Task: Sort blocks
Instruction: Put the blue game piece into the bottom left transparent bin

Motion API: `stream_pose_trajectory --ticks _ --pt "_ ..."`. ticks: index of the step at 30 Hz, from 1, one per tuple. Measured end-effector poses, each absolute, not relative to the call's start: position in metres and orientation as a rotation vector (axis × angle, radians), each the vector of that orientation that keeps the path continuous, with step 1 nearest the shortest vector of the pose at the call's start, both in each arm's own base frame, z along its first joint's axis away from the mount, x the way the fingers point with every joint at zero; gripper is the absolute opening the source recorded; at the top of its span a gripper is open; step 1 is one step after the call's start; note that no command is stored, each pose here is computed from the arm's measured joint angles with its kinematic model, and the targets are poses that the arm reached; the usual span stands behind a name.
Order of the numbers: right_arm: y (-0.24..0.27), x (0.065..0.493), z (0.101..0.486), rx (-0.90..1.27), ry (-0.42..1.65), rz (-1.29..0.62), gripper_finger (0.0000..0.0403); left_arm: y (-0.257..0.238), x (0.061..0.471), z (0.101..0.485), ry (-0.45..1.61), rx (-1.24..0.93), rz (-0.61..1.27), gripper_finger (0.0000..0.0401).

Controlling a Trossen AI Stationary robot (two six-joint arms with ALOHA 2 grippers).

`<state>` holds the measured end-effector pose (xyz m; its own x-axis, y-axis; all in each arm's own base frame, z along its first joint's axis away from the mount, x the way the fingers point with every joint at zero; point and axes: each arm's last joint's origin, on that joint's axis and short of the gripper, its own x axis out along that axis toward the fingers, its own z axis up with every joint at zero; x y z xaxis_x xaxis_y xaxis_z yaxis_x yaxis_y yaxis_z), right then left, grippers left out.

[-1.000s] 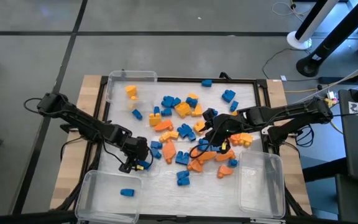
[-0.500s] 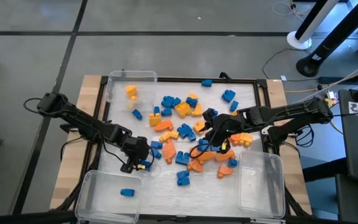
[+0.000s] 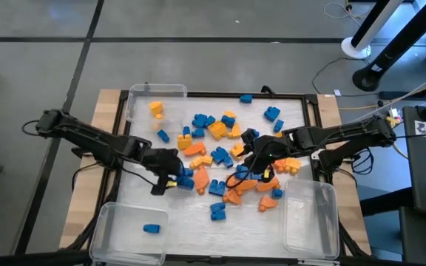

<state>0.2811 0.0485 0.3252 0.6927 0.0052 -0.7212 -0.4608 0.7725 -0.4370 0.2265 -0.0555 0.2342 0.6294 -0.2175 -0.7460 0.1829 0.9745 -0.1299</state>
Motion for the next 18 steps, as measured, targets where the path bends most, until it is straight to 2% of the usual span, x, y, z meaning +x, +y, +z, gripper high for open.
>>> stream_pose_trajectory --ticks 6,10,18 --pt "0.048 0.281 0.325 -0.647 0.775 0.283 0.0161 -0.054 0.212 0.284 0.666 -0.169 -0.232 0.0103" --pt "0.049 0.281 0.325 -0.648 0.776 0.283 0.0161 -0.063 0.196 0.306 0.598 -0.345 -0.323 0.0104" --pt "0.049 0.281 0.324 -0.645 0.779 0.283 0.0161 -0.104 0.175 0.308 0.736 -0.583 -0.502 0.0106"
